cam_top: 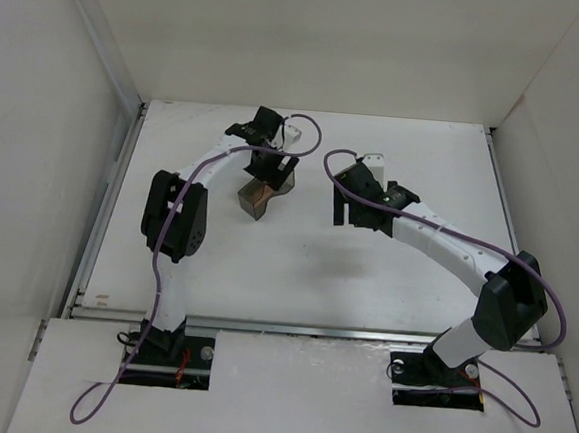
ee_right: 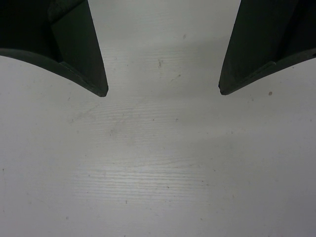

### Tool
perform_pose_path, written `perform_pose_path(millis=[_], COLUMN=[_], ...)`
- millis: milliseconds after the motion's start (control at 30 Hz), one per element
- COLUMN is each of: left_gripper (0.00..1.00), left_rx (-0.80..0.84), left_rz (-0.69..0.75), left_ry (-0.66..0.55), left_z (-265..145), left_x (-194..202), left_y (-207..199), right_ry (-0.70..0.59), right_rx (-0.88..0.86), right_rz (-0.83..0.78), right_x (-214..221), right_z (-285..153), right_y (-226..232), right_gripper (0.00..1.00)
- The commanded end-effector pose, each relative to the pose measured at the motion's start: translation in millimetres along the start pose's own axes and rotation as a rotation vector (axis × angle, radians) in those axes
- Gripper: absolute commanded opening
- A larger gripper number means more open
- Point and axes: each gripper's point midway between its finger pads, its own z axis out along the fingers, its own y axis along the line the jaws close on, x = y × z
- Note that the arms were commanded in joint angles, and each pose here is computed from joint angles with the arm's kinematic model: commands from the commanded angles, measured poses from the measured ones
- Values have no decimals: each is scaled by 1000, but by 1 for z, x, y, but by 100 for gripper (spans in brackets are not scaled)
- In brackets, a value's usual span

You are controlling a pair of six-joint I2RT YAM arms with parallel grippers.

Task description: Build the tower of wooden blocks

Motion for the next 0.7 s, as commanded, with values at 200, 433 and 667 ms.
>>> perform_pose_path(millis=[200, 433, 667], left_gripper=[63, 41, 0], left_rx=[2, -4, -69], left_rz=[-68, -51, 24], left_ry=[21, -34, -36], left_z=[1, -17, -24], left_x=[5, -10, -15], left_y=[10, 5, -14], right_ry=[-54, -41, -32], right_rx=[-13, -6, 9], right_rz=[16, 7, -3], right_x=[-22, -20, -17], right_z=[-7, -4, -1], right_y=[5, 7, 5], right_gripper=[100, 100, 100])
